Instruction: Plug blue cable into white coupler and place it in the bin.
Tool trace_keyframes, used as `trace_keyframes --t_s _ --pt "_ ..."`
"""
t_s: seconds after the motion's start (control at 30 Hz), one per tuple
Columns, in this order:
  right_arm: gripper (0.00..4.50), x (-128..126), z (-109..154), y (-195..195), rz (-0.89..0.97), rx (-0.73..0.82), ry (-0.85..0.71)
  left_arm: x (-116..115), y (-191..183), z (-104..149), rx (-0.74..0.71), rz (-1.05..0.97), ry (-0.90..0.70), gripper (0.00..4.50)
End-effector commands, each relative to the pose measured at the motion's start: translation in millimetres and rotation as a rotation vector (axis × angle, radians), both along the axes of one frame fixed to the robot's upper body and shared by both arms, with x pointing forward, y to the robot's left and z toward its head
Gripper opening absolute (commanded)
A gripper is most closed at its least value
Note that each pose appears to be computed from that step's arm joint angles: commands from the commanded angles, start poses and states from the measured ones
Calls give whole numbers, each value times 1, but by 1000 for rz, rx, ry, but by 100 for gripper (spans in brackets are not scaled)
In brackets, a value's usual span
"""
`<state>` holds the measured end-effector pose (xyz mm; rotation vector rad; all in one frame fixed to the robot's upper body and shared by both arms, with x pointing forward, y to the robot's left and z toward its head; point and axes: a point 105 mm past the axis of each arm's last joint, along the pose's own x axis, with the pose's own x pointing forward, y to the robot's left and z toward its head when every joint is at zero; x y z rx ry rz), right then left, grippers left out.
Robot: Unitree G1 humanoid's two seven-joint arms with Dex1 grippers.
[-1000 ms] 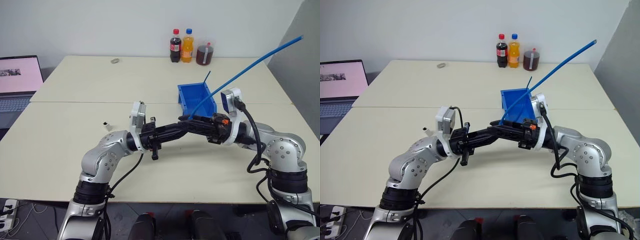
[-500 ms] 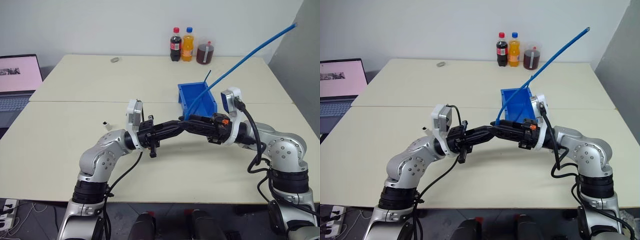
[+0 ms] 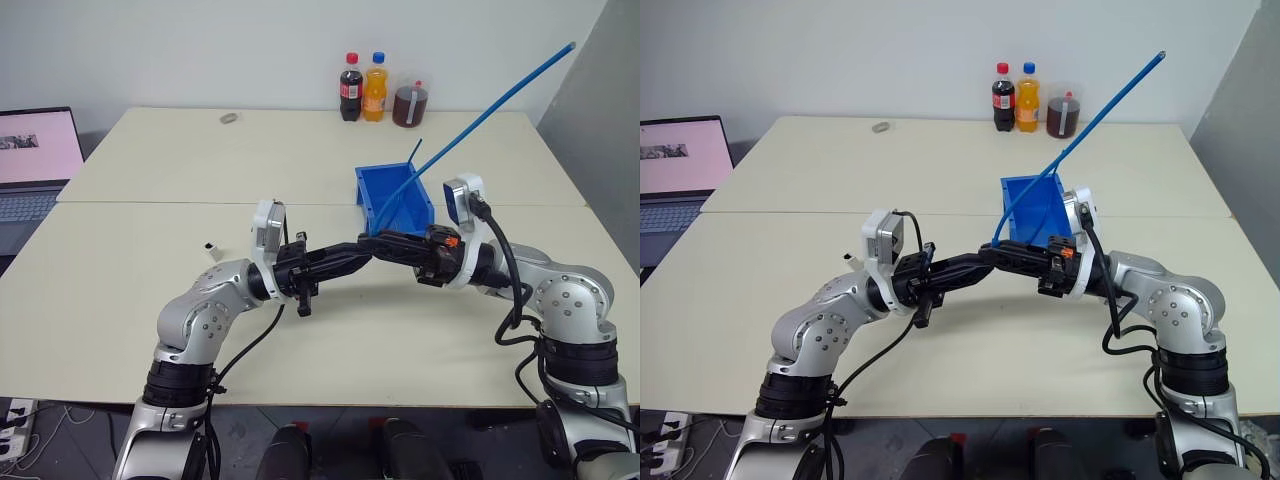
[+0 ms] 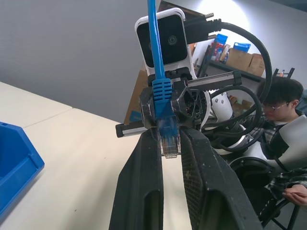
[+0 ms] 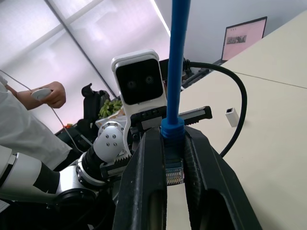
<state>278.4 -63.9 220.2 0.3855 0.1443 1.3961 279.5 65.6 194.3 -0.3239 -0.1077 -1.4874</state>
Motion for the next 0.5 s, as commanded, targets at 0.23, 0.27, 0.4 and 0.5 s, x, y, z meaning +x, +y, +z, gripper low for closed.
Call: trace_keyframes --t_s 0.23,0.27,0.4,0.5 --pt "18 -5 13 -3 11 22 -45 11 1 -8 123 50 56 60" --pt "18 -5 12 -3 12 20 -44 11 1 -6 112 44 47 95" --pt "18 -6 12 -2 12 16 -44 12 1 -6 107 58 7 156" --pt "18 -5 12 -2 12 16 -47 14 3 -6 99 79 -23 195"
